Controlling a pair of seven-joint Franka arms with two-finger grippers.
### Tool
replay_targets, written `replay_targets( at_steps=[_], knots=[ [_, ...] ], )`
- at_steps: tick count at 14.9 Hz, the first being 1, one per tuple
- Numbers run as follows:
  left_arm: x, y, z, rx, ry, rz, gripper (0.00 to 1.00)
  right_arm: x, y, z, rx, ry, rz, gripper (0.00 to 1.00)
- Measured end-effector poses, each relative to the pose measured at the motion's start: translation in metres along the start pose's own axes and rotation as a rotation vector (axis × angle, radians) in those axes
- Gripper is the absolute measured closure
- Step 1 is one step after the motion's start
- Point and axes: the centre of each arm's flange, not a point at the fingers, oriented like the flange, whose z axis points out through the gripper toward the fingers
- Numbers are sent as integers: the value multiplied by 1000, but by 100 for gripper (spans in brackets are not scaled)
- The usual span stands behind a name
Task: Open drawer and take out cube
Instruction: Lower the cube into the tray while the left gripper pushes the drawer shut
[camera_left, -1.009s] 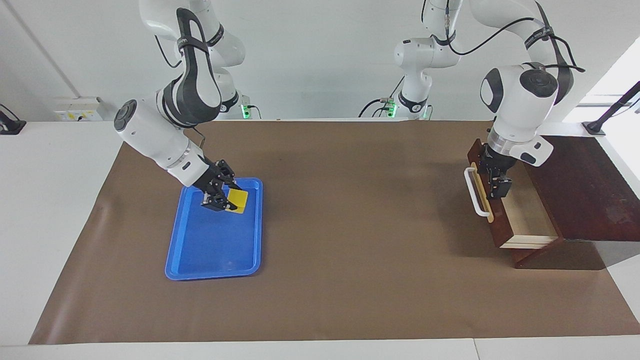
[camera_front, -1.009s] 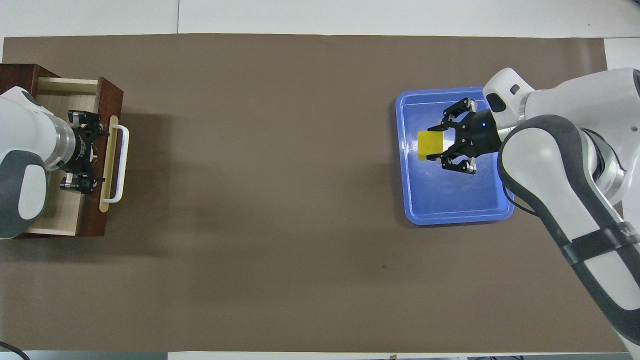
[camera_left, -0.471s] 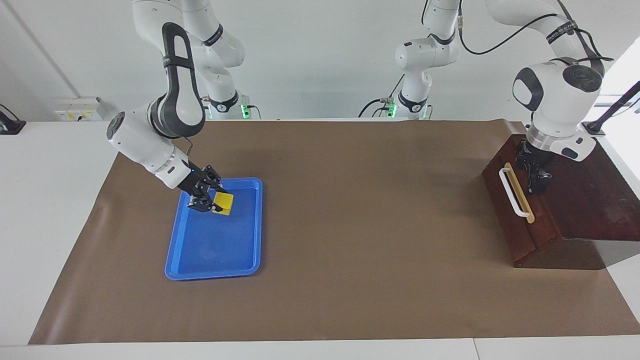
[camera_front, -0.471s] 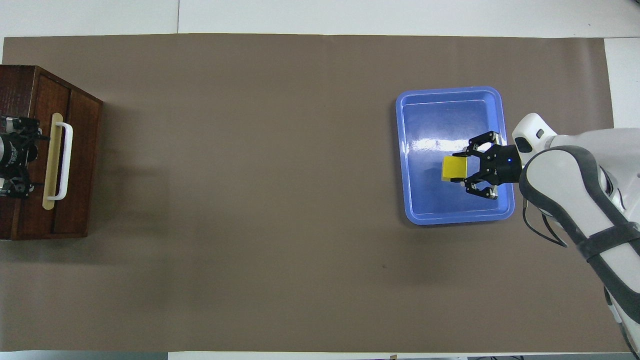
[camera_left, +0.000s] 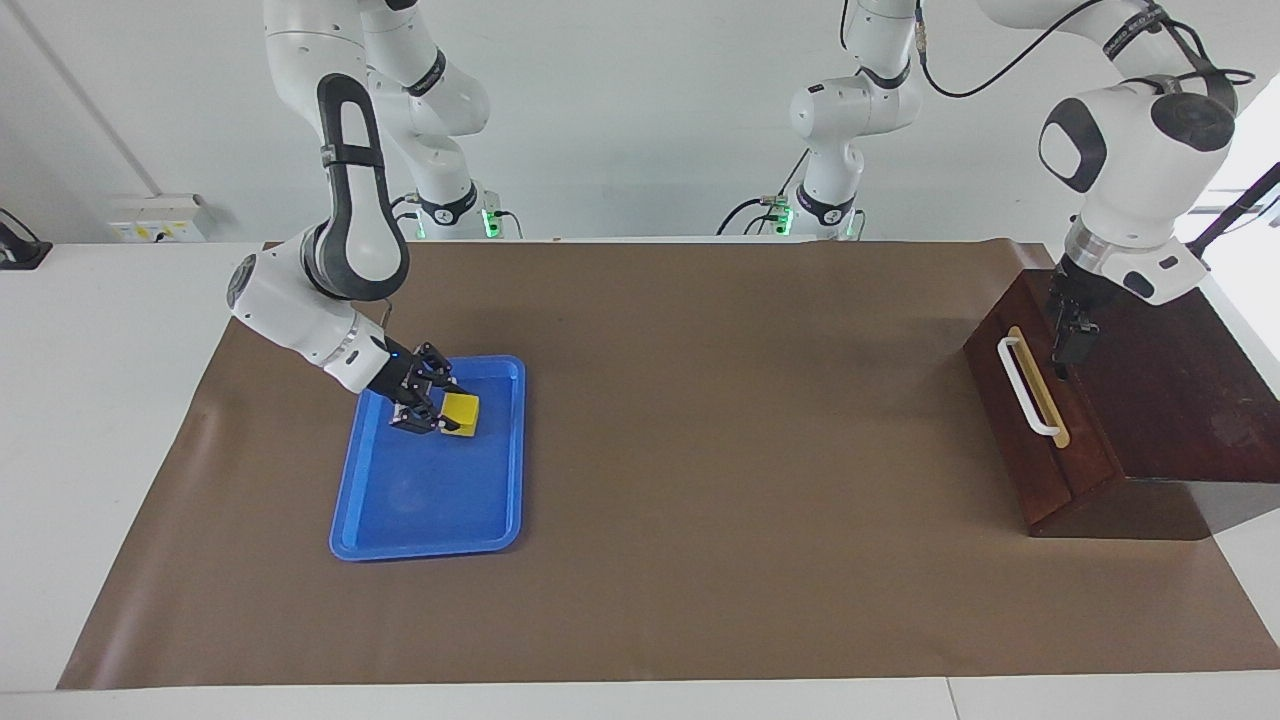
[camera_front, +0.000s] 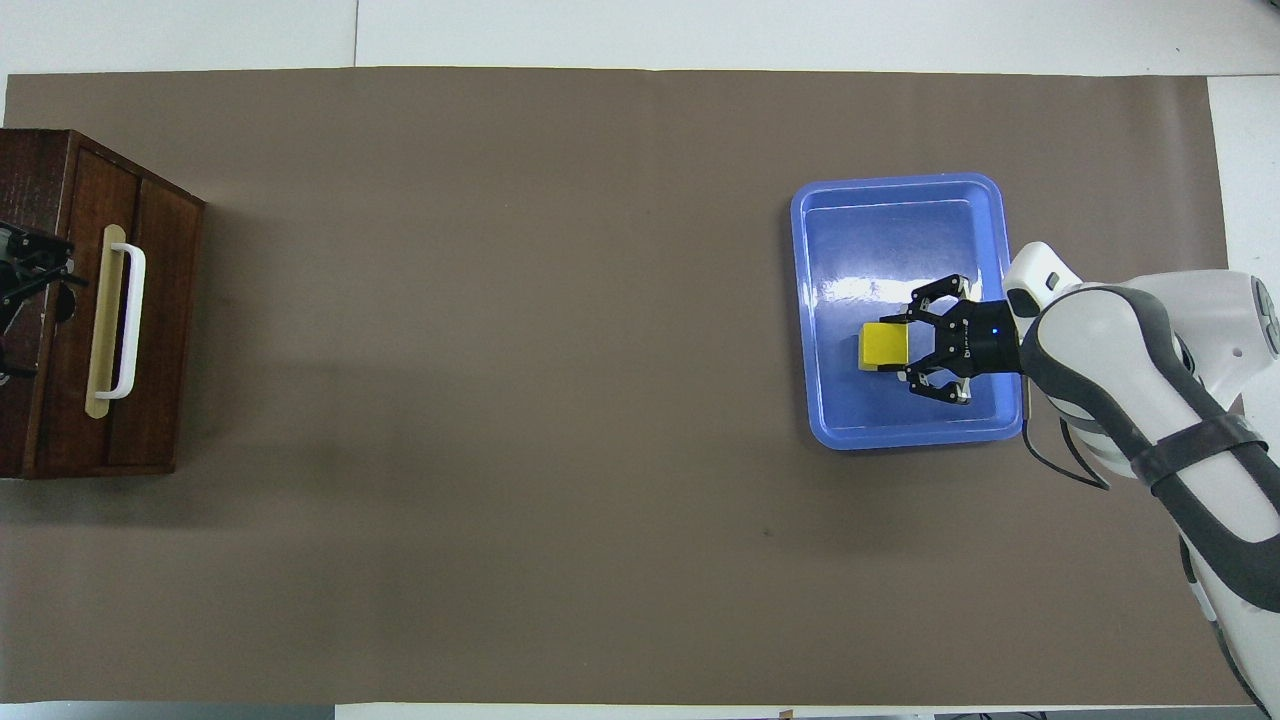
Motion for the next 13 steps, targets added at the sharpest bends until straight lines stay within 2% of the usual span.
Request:
replay_targets(
  at_steps=[3,6,10,13],
  knots=[
    [-44,-1,-41,13,-85,268,0,-2,-2,5,8,5,-29,43],
    [-78,-6,-67,21,-127,536,0,-5,-5,9,17,5,-46,43],
    [-90,-11,-92,-42,-172,710,0,-6,-5,9,14,11,-68,43],
    [-88,-5,-80,-33,-200,787,0,-6,-6,10,13,12,-81,41]
  ],
)
